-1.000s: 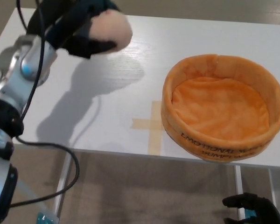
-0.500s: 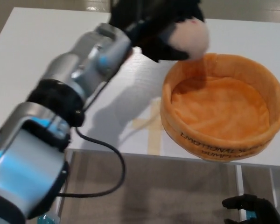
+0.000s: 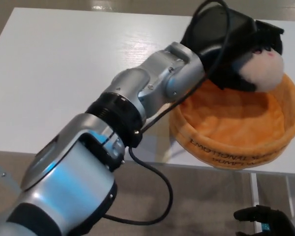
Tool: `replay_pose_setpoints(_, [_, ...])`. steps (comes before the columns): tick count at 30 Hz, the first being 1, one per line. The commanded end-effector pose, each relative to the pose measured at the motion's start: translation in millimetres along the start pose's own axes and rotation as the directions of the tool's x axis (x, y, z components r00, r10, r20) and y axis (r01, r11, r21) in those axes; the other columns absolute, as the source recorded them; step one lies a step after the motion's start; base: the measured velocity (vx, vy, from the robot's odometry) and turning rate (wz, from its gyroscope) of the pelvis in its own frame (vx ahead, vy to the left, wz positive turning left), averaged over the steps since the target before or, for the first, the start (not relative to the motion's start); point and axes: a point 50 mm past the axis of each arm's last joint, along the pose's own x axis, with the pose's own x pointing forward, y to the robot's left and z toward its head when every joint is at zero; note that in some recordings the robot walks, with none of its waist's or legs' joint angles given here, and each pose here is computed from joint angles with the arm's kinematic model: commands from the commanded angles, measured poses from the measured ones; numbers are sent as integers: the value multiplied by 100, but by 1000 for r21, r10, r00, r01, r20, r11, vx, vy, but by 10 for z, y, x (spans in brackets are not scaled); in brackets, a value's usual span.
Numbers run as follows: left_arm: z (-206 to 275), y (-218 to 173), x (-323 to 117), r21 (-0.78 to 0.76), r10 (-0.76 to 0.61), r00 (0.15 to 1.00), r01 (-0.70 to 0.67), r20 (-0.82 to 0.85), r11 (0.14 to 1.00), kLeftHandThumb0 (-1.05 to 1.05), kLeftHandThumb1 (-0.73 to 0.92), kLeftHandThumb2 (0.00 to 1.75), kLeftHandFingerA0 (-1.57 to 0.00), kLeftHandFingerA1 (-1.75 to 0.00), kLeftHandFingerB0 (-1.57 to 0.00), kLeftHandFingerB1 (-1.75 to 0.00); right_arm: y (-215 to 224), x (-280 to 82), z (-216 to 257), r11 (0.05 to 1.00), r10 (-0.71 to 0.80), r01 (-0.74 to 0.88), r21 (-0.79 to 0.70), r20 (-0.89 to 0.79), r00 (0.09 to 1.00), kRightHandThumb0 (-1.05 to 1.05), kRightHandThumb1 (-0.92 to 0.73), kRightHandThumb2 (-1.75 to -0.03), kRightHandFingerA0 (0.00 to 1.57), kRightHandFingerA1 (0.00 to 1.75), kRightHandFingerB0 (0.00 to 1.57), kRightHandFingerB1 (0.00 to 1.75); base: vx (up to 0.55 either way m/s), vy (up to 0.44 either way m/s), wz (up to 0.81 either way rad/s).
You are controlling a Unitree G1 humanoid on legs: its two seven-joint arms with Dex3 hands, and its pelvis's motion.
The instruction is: Use the left hand to pick up the pink round toy on the left and place it inside the orange plate on the desk.
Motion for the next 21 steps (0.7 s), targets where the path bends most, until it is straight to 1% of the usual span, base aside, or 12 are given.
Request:
replay_pose_setpoints(1, [89, -123, 76, 67, -213, 977, 214, -29, 975, -84, 48, 57, 0, -6, 0, -25, 55, -30, -81, 1000, 15, -15, 8, -19, 1000, -22, -42, -86, 67, 86, 57, 76, 0, 0, 0])
replay_pose_setpoints(2, [92, -141, 79, 71, -246, 968, 248, -41, 966, -84, 48, 57, 0, -6, 0, -25, 63, -32, -84, 1000, 16, -15, 11, -20, 1000, -22, -42, -86, 67, 86, 57, 76, 0, 0, 0])
replay_pose_setpoints(3, [88, -142, 86, 74, -270, 961, 273, -53, 959, -96, 43, 68, 0, 0, 0, -18, 65, -27, -71, 1000, 15, -15, 14, -18, 1000, -23, -41, -85, 71, 88, 58, 77, 0, 0, 0])
replay_pose_setpoints(4, [85, -142, 90, 76, -285, 956, 290, -63, 954, -96, 43, 68, 0, 0, 0, -18, 67, -23, -61, 1000, 14, -14, 16, -17, 1000, -23, -41, -85, 71, 88, 58, 77, 0, 0, 0])
replay_pose_setpoints(5, [78, -143, 89, 79, -302, 951, 307, -69, 948, -96, 44, 68, 0, 0, 0, -15, 68, -19, -51, 1000, 15, -15, 11, -16, 1000, -18, -59, -57, 66, 91, 58, 76, 0, 0, 0])
replay_pose_setpoints(6, [75, -144, 88, 80, -313, 947, 319, -74, 944, -96, 44, 68, 0, 0, 0, -15, 69, -17, -46, 1000, 15, -15, 8, -16, 1000, -18, -59, -57, 66, 91, 58, 76, 0, 0, 0])
replay_pose_setpoints(7, [71, -148, 79, 77, -335, 939, 340, -75, 937, -96, 44, 68, 0, 0, 0, -16, 71, -19, -50, 1000, 18, -18, -1, -15, 1000, -24, -41, -85, 66, 85, 57, 76, 0, 0, 0])
replay_pose_setpoints(8, [69, -148, 77, 79, -346, 935, 352, -79, 933, -97, 45, 68, 0, 0, 0, -12, 72, -17, -48, 1000, 18, -18, 1, -17, 1000, -20, -59, -56, 64, 90, 59, 77, 0, 0, 0])
replay_pose_setpoints(15, [74, -120, 84, 80, -374, 923, 381, -93, 921, -103, 49, 70, 0, 0, 0, -13, 75, -13, -44, 1000, 21, -21, 11, -22, 1000, -17, -58, -57, 66, 91, 57, 76, 0, 0, 0])
replay_pose_setpoints(18, [76, -69, 102, 85, -377, 921, 385, -97, 919, -103, 50, 70, 0, 0, 0, -11, 74, -8, -36, 1000, 24, -23, 13, -25, 999, -18, -58, -56, 66, 91, 58, 76, 0, 0, 0])
replay_pose_setpoints(20, [73, 6, 114, 76, -361, 928, 369, -92, 926, -104, 47, 71, 0, 0, 0, -18, 84, -8, -32, 1000, 26, -26, 6, -23, 999, -18, -59, -57, 65, 91, 59, 76, 0, 0, 0])
replay_pose_setpoints(21, [71, 36, 114, 67, -349, 933, 355, -88, 932, -104, 47, 71, 0, 0, 0, -18, 91, -9, -33, 1000, 30, -30, 9, -22, 999, -18, -59, -57, 65, 91, 59, 76, 0, 0, 0])
